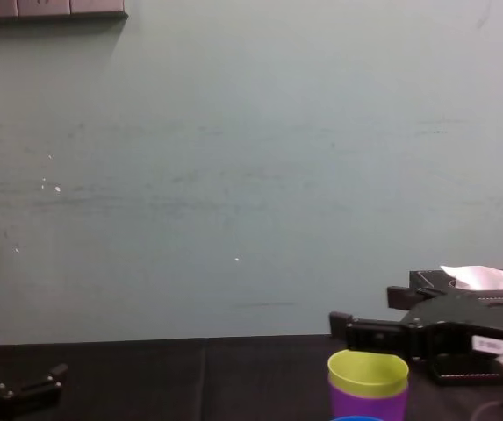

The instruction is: Stack the three plastic cups sequentially using one hand.

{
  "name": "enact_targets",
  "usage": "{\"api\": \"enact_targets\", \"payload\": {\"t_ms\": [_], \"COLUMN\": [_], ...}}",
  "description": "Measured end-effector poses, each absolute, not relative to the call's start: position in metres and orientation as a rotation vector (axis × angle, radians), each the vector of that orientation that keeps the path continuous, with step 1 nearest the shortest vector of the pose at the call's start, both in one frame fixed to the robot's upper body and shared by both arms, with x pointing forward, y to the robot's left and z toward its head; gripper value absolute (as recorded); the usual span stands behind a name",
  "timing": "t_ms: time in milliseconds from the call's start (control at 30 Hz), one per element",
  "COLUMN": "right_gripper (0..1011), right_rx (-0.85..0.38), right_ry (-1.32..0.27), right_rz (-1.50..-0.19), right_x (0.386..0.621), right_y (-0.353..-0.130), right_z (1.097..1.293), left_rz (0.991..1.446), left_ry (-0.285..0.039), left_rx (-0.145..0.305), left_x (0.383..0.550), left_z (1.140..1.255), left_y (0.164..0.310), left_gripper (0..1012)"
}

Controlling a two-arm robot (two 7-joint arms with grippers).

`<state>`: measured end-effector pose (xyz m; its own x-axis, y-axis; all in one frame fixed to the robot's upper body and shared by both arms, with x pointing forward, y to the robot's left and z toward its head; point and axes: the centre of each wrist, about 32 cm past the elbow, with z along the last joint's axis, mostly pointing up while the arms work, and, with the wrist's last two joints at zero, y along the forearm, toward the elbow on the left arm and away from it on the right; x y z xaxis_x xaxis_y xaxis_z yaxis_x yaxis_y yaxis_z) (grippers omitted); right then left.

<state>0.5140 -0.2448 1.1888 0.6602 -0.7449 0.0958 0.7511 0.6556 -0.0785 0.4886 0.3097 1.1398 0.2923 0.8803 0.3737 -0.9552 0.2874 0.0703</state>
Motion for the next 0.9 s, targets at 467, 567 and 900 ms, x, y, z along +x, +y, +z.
{"api": "enact_targets", "payload": {"t_ms": [467,567,900], "right_gripper": [1003,1003,1003], "right_rx": [-0.153,-0.167,-0.214], "right_ry": [-0.024,-0.010,0.042], "right_rz": [-0.847,-0.850,-0.836], "right_x": [0.467,0.456,0.428], "right_y": [-0.280,-0.288,-0.300], "right_z": [1.190,1.187,1.171], "left_rz": [1.248,1.248,1.248], "left_ry": [-0.285,-0.285,-0.285], "left_rx": [0.305,0.305,0.304], "left_x": [0.489,0.489,0.489], "left_z": [1.140,1.140,1.140], "left_y": [0.310,0.310,0.310], "left_gripper": [1012,1011,1011]}}
